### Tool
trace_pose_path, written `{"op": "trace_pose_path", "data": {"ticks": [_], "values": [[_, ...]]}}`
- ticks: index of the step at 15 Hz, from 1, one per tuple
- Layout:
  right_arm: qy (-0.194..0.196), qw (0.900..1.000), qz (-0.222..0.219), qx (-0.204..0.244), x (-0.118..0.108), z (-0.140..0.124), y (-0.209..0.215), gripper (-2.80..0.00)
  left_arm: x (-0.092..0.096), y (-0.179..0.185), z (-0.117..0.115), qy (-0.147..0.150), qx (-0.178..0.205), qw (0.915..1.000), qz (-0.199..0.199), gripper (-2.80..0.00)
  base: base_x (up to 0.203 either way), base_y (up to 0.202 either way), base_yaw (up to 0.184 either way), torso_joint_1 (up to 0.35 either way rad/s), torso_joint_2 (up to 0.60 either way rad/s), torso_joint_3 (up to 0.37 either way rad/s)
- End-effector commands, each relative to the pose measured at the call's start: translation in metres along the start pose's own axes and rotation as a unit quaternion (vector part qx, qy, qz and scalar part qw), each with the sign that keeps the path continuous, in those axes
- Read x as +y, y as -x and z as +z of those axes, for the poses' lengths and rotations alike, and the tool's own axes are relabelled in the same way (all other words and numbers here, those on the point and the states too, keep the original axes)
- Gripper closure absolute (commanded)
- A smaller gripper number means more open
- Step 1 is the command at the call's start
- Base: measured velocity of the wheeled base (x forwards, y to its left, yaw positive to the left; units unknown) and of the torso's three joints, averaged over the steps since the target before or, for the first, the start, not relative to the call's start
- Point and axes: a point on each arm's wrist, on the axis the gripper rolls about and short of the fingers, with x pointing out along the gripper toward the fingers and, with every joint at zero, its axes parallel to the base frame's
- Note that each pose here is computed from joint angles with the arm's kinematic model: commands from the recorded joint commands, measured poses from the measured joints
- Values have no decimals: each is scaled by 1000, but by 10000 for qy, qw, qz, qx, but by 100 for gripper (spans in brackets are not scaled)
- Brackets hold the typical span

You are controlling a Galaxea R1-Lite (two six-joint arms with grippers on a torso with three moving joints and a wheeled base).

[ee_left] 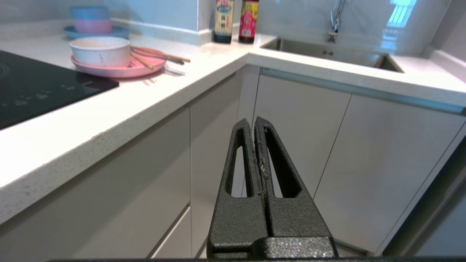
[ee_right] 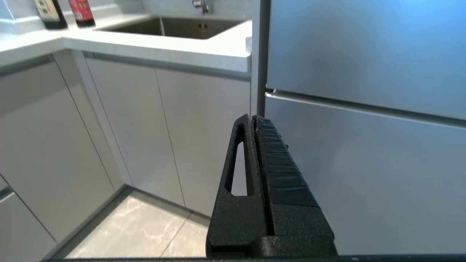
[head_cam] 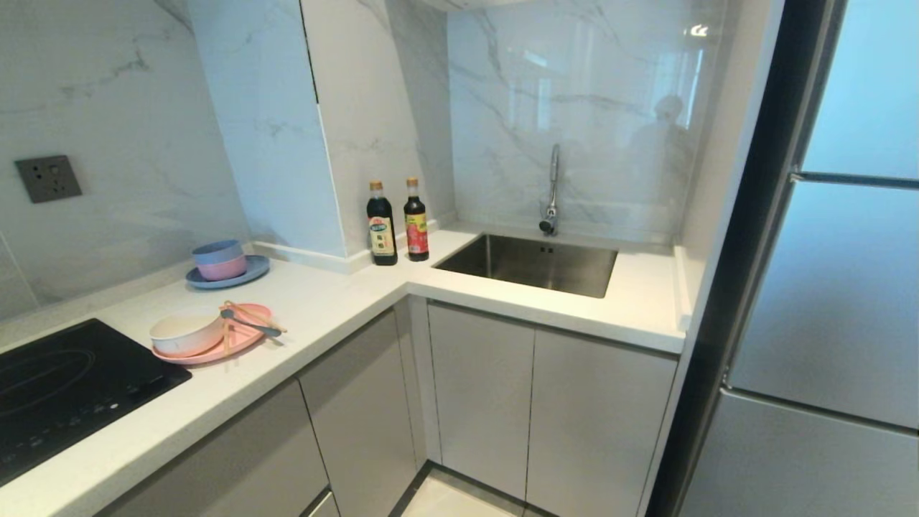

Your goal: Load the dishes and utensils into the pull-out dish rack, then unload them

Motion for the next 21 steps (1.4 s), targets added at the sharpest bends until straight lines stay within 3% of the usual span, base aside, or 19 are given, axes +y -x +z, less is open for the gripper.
{"op": "trace_pose_path", "data": {"ticks": [1, 7, 21], "values": [[0, 10000, 2, 10, 0, 0, 0, 0, 0, -1, -5, 9, 89, 10000, 7, 0, 0, 0, 0, -1, -1, 209], [-1, 10000, 2, 10, 0, 0, 0, 0, 0, -1, -5, 70, 95, 9999, 33, 0, 0, 0, 0, 1, 2, 153], [0, 10000, 2, 10, 0, 0, 0, 0, 0, -1, -5, 70, 95, 9999, 35, 0, 0, 0, 0, 0, 0, 2]]}}
